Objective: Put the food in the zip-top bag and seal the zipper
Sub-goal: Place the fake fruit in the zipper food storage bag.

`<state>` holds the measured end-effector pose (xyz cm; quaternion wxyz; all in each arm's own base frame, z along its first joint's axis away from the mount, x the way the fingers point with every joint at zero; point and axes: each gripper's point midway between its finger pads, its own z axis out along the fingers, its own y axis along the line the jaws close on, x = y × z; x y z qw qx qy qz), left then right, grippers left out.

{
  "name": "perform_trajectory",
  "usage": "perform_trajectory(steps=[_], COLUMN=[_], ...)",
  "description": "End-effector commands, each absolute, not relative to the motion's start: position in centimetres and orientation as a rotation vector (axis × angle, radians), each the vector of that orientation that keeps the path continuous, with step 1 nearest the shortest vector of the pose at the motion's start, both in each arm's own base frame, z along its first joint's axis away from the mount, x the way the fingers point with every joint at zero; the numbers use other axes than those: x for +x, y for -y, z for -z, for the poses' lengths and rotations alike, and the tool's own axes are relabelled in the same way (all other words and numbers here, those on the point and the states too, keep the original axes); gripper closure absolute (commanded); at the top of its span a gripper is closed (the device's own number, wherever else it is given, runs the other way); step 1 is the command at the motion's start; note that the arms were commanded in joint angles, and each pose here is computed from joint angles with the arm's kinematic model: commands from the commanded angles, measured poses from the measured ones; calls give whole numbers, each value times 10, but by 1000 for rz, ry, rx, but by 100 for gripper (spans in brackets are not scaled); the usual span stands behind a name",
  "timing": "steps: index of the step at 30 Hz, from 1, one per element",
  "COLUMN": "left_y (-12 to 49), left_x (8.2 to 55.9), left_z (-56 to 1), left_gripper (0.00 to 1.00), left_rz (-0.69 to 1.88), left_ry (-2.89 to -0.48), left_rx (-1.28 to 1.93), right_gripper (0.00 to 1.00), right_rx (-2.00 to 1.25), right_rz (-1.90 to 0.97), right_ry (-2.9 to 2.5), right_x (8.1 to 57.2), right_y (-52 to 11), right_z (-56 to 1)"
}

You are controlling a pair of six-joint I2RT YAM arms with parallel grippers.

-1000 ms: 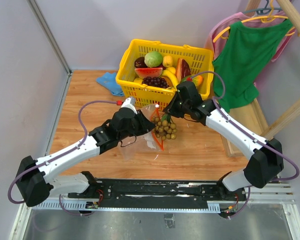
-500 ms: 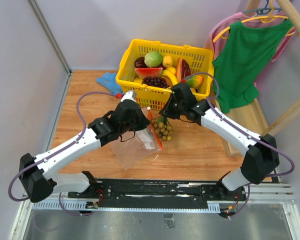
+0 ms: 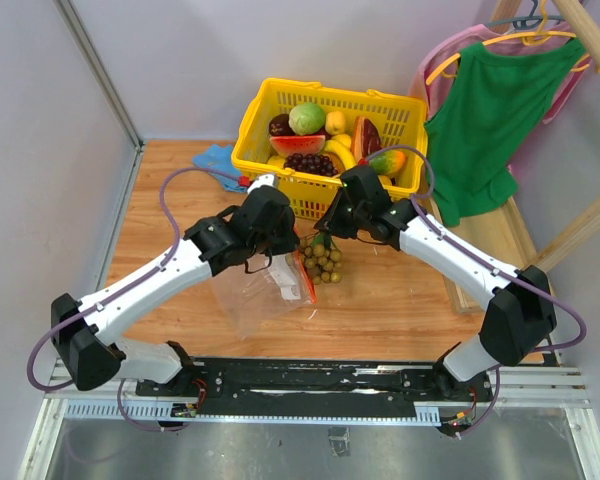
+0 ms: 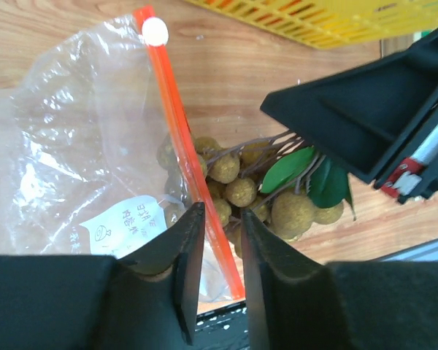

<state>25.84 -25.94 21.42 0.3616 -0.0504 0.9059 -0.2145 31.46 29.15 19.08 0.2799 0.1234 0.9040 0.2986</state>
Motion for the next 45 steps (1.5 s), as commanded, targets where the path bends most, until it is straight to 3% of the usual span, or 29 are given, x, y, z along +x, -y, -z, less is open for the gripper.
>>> perform_trajectory(steps=[1,8,27,30,34,45], left_y=[240,234,251,252,256,283], left_x=[263,263,265,264,264,261], left_z=[-222,-206,-182,-179,-188,-220], left_gripper=[65,51,51,62,98,100], left_rz=[385,282,235,222,267,478], left_ry=[-2361,-2430,-2542,-2560,-2547,-2480], left_rx=[-136,-152,-98,-81,-63,39], right_gripper=[99,99,99,99,99,99], right_rx=[315,312,298,297,301,378], right_rz=[-866,-884,-899,-900,-902,-871], right_ry=[-2384,-2392,-2396,-2396,-2386,-2358], right_x=[316,315,313,313,313,320], right_y=[-307,-312,-318,-318,-317,-293], right_z=[-210,-207,-206,-206,-209,-223])
